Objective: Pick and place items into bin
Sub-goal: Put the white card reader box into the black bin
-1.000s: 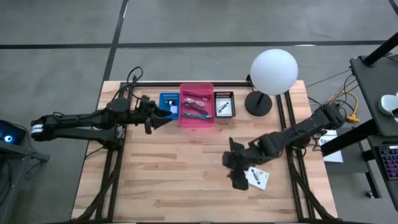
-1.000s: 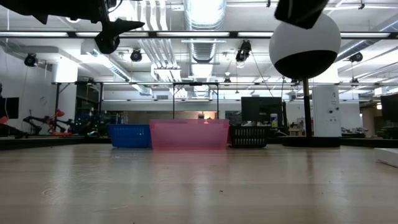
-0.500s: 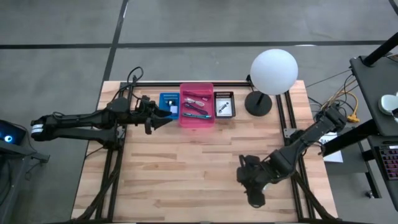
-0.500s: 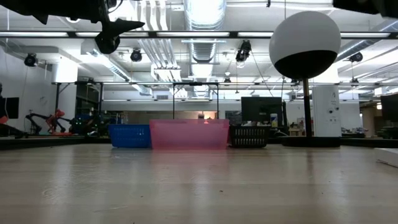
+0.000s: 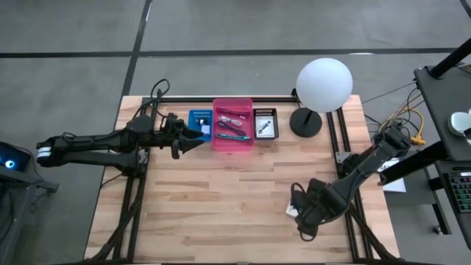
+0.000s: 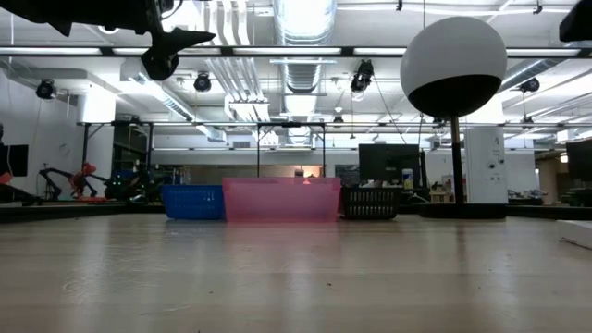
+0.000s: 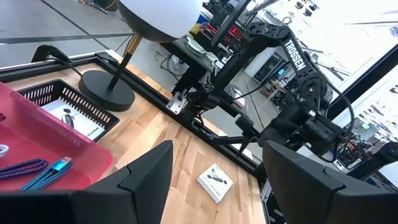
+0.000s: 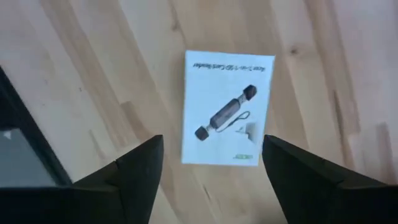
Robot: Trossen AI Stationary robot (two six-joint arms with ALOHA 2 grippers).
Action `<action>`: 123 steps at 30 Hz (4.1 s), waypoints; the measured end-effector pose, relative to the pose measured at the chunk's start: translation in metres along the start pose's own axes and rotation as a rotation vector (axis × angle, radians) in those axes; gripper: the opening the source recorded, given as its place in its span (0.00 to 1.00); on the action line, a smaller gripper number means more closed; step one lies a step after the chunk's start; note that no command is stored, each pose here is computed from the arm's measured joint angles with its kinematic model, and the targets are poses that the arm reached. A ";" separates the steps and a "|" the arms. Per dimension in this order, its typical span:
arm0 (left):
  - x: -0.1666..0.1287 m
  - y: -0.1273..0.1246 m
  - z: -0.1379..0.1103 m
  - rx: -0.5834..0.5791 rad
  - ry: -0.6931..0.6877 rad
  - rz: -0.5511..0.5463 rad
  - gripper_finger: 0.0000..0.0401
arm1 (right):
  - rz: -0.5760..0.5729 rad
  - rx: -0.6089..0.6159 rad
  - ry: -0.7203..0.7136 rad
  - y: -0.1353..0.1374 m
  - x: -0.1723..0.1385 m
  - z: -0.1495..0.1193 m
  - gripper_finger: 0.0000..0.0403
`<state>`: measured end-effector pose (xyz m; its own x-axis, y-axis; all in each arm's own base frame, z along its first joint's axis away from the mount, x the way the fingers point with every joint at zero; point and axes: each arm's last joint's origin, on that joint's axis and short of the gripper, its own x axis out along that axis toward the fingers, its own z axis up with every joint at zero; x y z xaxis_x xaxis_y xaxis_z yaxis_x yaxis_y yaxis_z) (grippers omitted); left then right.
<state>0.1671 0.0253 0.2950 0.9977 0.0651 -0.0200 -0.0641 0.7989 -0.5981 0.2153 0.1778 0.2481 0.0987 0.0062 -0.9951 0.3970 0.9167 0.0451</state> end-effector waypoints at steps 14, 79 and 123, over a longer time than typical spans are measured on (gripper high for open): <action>0.000 0.000 0.000 -0.005 0.000 -0.001 0.58 | 0.084 0.044 -0.018 -0.037 0.055 -0.023 0.57; 0.000 0.000 0.000 -0.004 0.000 0.001 0.58 | 0.183 0.096 -0.021 -0.073 0.109 -0.042 0.17; 0.000 0.000 0.000 0.000 0.000 0.000 0.58 | 0.243 1.076 -0.940 -0.176 0.055 0.083 0.02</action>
<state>0.1672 0.0253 0.2950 0.9977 0.0655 -0.0198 -0.0644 0.7989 -0.5980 0.2265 -0.0168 0.1932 0.6452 -0.5321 -0.5483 0.7221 0.1903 0.6651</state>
